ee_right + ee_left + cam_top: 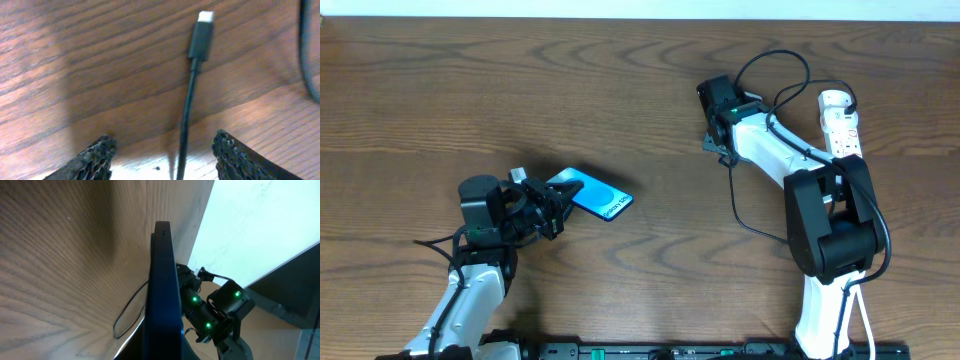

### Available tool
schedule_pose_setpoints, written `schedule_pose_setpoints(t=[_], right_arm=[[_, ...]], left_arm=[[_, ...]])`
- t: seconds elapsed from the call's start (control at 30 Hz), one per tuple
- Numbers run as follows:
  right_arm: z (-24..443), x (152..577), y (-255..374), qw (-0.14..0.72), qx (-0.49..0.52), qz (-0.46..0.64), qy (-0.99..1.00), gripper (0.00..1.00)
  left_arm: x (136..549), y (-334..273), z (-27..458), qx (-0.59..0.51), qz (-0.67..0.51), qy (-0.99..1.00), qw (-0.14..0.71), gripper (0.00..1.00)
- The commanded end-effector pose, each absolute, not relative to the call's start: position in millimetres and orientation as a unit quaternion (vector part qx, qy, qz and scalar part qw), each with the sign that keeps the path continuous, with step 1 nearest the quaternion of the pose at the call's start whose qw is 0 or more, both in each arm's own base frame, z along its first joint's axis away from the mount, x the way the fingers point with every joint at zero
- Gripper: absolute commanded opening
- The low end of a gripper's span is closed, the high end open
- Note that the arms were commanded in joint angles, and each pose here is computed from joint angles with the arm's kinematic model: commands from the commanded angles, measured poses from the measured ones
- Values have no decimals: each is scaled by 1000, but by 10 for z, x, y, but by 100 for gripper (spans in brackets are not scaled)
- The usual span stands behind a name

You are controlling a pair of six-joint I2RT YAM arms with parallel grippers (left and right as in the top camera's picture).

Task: Plug charger to phone and switch on socket
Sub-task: 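Release the right gripper and move it toward the black cable end, then grasp the black USB-C cable just behind its plug with the right gripper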

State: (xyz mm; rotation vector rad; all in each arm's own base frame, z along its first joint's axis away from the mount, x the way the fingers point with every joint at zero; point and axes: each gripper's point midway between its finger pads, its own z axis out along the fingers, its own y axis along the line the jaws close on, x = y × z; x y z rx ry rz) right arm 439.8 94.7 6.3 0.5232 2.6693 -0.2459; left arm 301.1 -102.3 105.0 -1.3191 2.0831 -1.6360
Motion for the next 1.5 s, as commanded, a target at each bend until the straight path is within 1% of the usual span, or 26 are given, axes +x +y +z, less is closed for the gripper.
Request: schedule_pose_setpoints(t=[0.0,0.03,0.1,0.13,0.2,0.23,0.3,0.37,0.5,0.53,0.57,0.6,0.63,0.67,0.7,0.8,0.83,0.9,0.93,0.97,1.03,1.1,1.17,1.37,1.4,1.47], right_arm=[[7,4426,794,212,205,-117,948,63],[-4,4427,794,212,208,-114,948,62],[-43,4423,825,208,209,-100,950,55],[-64,4409,854,202,208,-91,953,48],[-116,4358,976,179,196,-59,962,22],[-128,4345,1021,172,187,-48,966,20],[-176,4253,1272,136,129,6,982,7],[-199,4134,1468,104,77,46,990,1],[-227,3697,1774,26,-65,92,993,1],[-241,3559,1769,5,-105,78,991,4],[-252,3490,1753,-3,-127,60,990,13],[-261,3466,1701,-4,-135,34,990,19],[-265,3493,1634,7,-140,-4,990,32],[-263,3518,1617,14,-140,-17,990,39],[-257,3584,1601,32,-133,-35,990,55],[-245,3690,1624,59,-98,-41,993,72],[-243,3712,1637,64,-92,-39,993,73],[-237,3751,1631,73,-78,-41,993,86],[-233,3761,1609,76,-64,-47,994,87],[-231,3765,1593,78,-52,-51,994,82],[-234,3737,1582,73,-27,-51,996,66],[-238,3700,1570,67,-15,-53,996,54],[-241,3661,1559,59,-15,-55,997,46],[-243,3628,1549,53,-16,-59,997,30],[-242,3643,1557,56,-16,-57,997,22],[-240,3671,1571,62,-15,-54,997,13]], left_arm=[[3050,-1039,1192,-422,-564,702,102,7],[3050,-1039,1192,-422,-564,702,102,8],[3050,-1039,1192,-422,-564,702,102,7],[3050,-1039,1192,-422,-564,702,102,7],[3050,-1039,1192,-422,-564,702,102,8],[3050,-1039,1192,-422,-564,702,102,7],[3050,-1039,1192,-422,-564,702,102,7],[3050,-1039,1192,-422,-564,702,102,8],[3049,-1040,1192,-422,-564,702,102,7],[3049,-1040,1192,-422,-564,702,102,8],[3049,-1039,1192,-422,-564,702,102,7],[3049,-1039,1192,-422,-564,702,102,8],[3049,-1039,1192,-422,-564,702,102,8],[3049,-1039,1192,-422,-564,702,102,8],[3049,-1039,1192,-422,-564,702,102,8],[3045,-1044,1194,-421,-565,702,100,8],[3038,-1053,1200,-419,-567,703,98,8],[3029,-1063,1204,-417,-569,703,95,8],[3025,-1065,1198,-416,-568,704,95,8],[3020,-1065,1189,-418,-567,704,93,8],[3001,-1066,1158,-424,-563,704,86,8],[2999,-1066,1155,-424,-563,704,85,8],[2999,-1066,1155,-424,-563,704,85,8],[2998,-1067,1156,-424,-563,704,85,8],[2999,-1066,1155,-424,-563,704,85,8],[2998,-1067,1156,-424,-563,704,85,8]])
